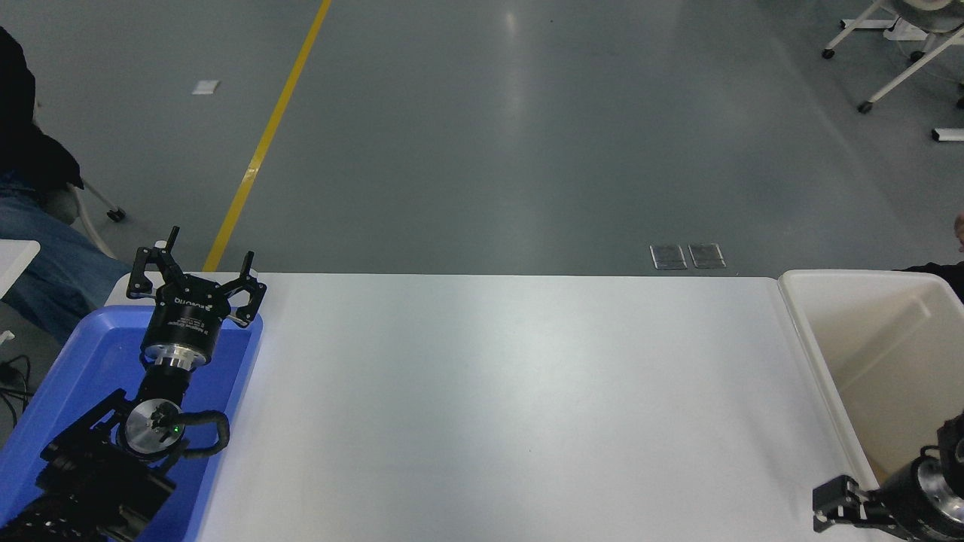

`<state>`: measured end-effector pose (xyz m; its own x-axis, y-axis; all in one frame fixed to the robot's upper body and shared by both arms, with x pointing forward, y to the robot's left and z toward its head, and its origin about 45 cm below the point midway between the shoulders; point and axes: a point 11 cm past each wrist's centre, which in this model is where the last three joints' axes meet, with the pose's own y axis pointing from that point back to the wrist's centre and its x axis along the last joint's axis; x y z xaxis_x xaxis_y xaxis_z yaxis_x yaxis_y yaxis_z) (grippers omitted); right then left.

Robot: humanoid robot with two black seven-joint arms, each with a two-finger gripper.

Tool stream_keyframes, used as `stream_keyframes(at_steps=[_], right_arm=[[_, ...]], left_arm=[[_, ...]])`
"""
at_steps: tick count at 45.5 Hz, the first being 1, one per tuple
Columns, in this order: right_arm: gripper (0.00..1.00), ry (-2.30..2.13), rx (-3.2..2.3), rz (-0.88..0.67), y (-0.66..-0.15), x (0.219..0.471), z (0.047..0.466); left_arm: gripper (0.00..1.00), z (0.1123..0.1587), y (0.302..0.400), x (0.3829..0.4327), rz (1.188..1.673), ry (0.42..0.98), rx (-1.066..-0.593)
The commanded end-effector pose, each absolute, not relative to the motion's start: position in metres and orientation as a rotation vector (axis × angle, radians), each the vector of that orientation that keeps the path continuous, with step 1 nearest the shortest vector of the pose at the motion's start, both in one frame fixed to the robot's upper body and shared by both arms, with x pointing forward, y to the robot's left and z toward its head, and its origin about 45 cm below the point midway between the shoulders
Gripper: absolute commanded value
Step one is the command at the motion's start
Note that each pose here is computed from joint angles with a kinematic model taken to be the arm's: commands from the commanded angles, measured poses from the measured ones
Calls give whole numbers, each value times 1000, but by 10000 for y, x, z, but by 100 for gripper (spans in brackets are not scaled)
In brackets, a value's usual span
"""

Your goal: Pick up paper ball place in dustbin

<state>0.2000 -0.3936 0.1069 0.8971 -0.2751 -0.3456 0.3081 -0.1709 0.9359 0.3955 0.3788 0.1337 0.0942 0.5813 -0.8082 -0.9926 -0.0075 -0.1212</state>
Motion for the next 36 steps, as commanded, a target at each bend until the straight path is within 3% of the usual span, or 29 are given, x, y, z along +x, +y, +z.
stream_keyframes(at_steps=[1, 36], right_arm=[[100, -72, 1801, 158, -2406, 3542, 3730], [100, -69, 1771, 238, -2227, 3550, 3971]], left_arm=[[100, 1332, 3795, 3950, 1393, 647, -826], [100, 1331, 3797, 3950, 1395, 646, -826]])
